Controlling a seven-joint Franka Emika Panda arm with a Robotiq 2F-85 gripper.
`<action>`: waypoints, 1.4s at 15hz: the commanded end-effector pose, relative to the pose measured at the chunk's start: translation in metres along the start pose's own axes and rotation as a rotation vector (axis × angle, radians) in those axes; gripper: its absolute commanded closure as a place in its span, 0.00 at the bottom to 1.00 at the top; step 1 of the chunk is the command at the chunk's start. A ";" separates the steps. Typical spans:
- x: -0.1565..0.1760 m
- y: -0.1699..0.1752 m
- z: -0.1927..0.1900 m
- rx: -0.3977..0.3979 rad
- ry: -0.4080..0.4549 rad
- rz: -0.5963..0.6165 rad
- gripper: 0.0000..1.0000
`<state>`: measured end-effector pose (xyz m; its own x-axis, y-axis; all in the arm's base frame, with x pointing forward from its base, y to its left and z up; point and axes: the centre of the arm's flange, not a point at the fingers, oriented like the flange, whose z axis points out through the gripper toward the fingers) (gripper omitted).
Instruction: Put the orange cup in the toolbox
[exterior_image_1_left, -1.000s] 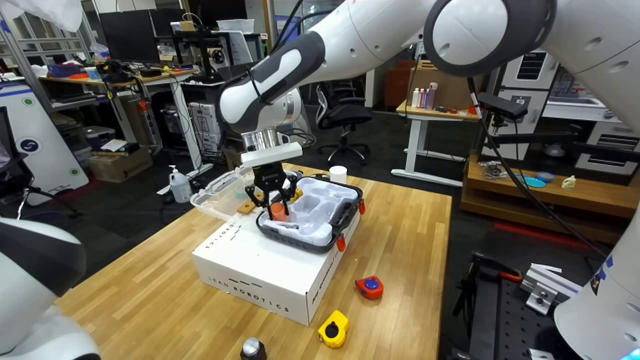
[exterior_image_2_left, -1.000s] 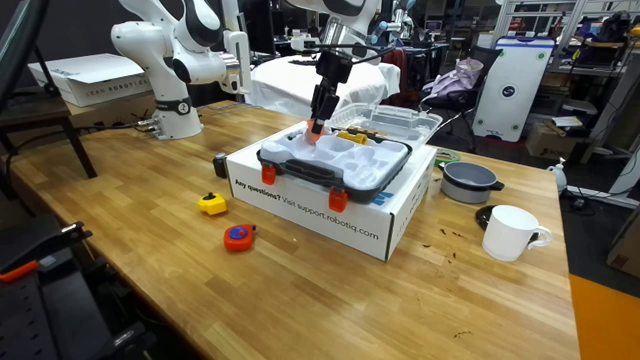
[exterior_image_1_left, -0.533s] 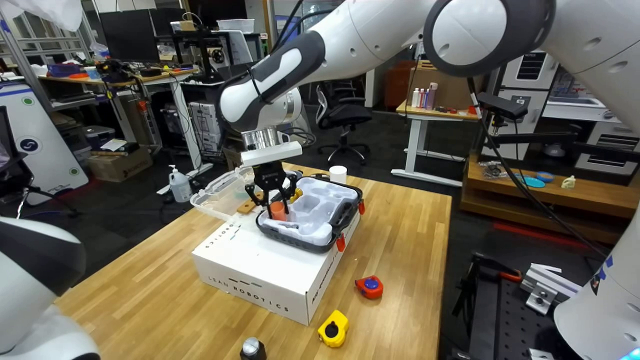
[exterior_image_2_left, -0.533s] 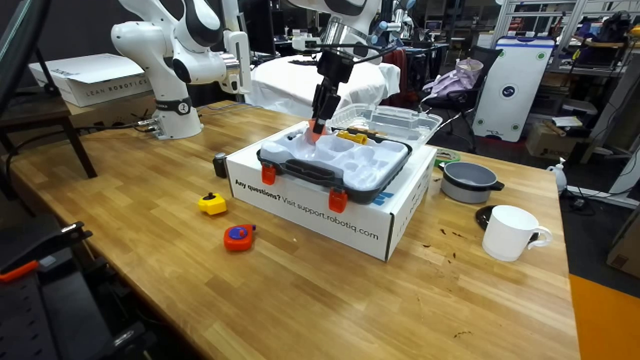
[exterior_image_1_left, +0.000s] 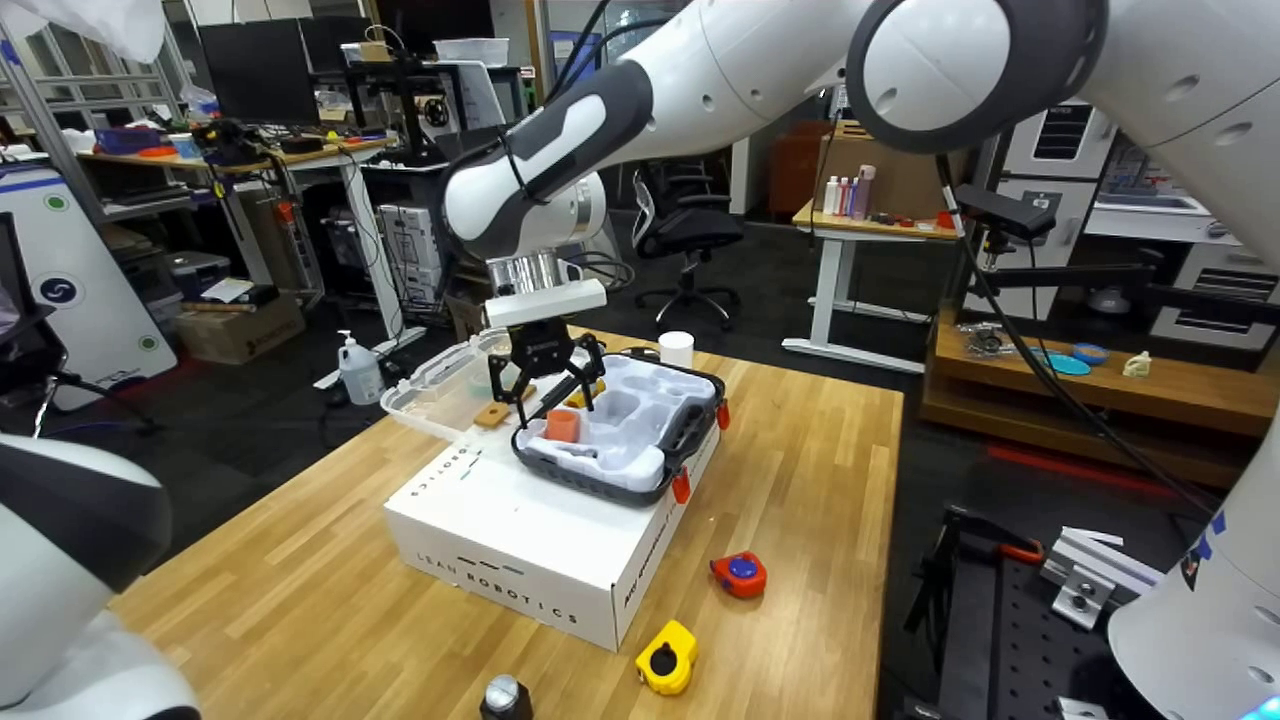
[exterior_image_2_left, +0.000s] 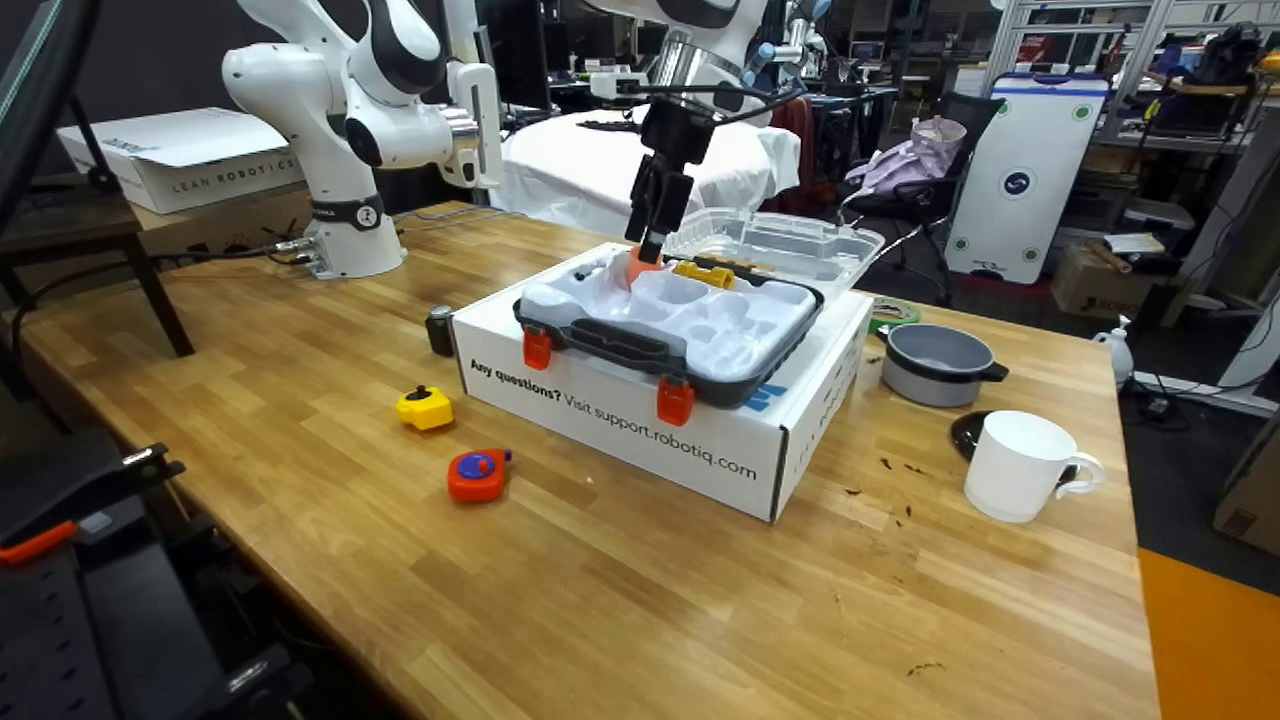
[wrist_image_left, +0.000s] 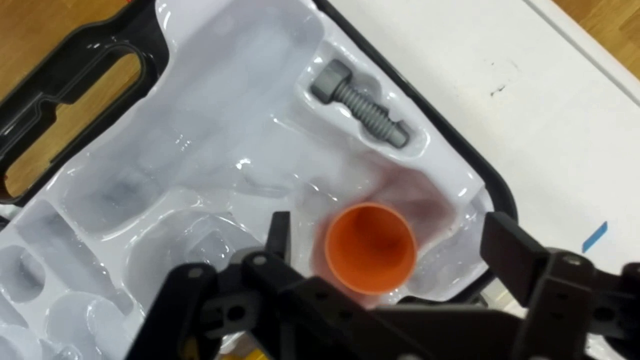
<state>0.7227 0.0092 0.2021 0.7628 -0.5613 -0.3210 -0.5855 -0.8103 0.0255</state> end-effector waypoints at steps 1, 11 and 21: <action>-0.015 0.003 -0.023 0.018 0.011 -0.026 0.00; -0.122 0.053 -0.098 -0.010 0.054 -0.175 0.00; -0.212 0.127 -0.068 -0.121 -0.058 -0.182 0.00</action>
<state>0.5035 0.0144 0.3380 0.8336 -0.3962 -0.3849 -0.3997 -0.9136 0.0748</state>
